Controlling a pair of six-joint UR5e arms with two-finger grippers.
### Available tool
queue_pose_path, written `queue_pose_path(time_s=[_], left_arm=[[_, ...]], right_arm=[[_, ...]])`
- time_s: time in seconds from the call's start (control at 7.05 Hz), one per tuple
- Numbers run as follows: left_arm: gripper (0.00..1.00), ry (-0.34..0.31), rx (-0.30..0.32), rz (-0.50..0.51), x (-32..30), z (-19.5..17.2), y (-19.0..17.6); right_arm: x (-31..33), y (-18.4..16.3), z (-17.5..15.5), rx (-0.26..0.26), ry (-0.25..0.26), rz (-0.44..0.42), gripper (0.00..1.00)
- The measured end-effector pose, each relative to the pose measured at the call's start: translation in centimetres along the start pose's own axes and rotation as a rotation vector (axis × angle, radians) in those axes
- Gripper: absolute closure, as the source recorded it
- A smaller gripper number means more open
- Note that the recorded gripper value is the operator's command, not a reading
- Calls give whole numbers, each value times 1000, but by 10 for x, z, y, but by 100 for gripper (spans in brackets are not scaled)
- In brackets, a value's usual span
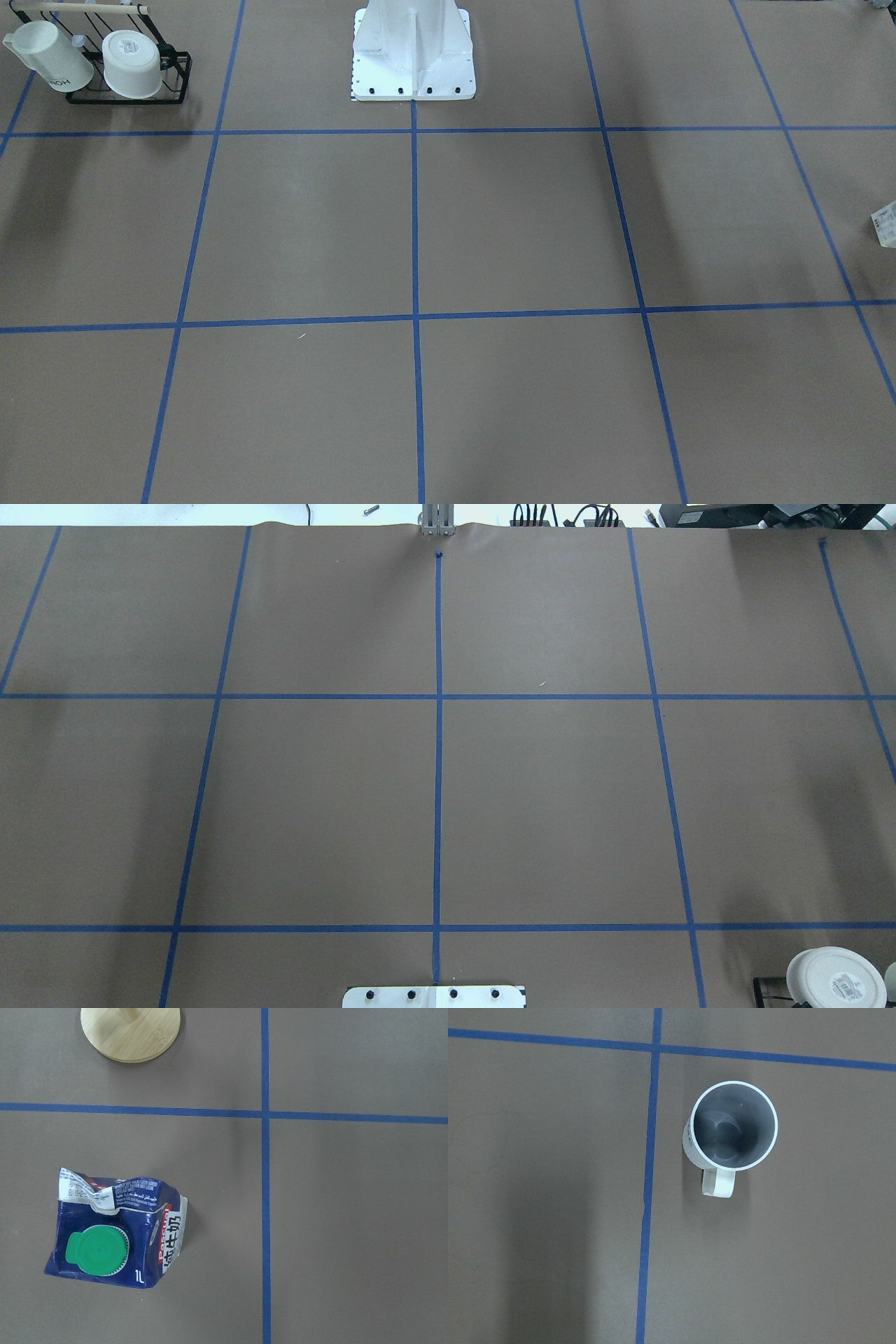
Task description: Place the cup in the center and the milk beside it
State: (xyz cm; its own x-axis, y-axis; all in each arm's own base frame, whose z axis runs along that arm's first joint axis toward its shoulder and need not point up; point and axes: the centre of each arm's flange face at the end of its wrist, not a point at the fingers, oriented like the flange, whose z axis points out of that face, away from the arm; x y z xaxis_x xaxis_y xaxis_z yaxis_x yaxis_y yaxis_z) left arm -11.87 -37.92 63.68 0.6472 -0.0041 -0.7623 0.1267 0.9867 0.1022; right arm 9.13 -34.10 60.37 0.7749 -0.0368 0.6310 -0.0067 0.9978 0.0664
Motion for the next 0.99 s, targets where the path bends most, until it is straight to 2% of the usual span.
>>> queue_pose_path(time_s=[0.43,0.99], left_arm=[[2,-2,9,11,5,-5,-1],[2,-6,62,67,33,-29,-14]], right_arm=[[-1,0,-1,2,-2,-2,0],[-10,-8,-12,29,-3,-22,0]])
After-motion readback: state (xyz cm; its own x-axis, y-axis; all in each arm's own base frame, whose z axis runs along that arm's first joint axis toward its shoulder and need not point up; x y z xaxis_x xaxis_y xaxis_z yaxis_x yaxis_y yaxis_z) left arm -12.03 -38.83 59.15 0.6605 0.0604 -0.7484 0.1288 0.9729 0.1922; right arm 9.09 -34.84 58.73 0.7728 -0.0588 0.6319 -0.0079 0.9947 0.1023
